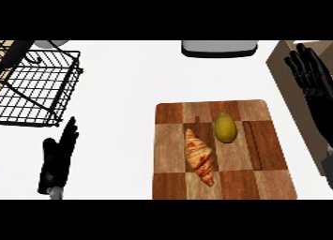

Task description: Pick the lemon from the cutting board and place it in the cardboard box

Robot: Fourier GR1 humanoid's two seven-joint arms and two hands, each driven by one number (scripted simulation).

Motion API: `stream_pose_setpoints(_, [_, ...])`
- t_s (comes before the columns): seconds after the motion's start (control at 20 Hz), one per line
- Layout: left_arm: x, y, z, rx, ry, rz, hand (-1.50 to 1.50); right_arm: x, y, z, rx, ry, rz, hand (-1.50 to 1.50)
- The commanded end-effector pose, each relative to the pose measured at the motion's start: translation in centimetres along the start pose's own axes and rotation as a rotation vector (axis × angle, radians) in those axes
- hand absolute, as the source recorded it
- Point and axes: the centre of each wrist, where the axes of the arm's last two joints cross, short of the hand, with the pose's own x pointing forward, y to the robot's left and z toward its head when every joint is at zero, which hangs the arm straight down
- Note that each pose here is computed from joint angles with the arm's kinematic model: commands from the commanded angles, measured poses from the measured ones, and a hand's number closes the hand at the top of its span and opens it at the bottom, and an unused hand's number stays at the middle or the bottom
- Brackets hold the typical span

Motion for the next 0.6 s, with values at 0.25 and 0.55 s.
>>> stream_pose_setpoints(0.25, [9.0,4.7,-1.0,-0.104,-0.256,0.138,0.00,-2.4,0.0,0.2,-0.138,0.355,-0.196,-1.50])
stream_pose_setpoints(0.55, [7.2,7.1,-0.9,-0.161,-0.188,0.205,0.00,-1.4,1.4,3.7,-0.433,0.033,0.149,-1.50])
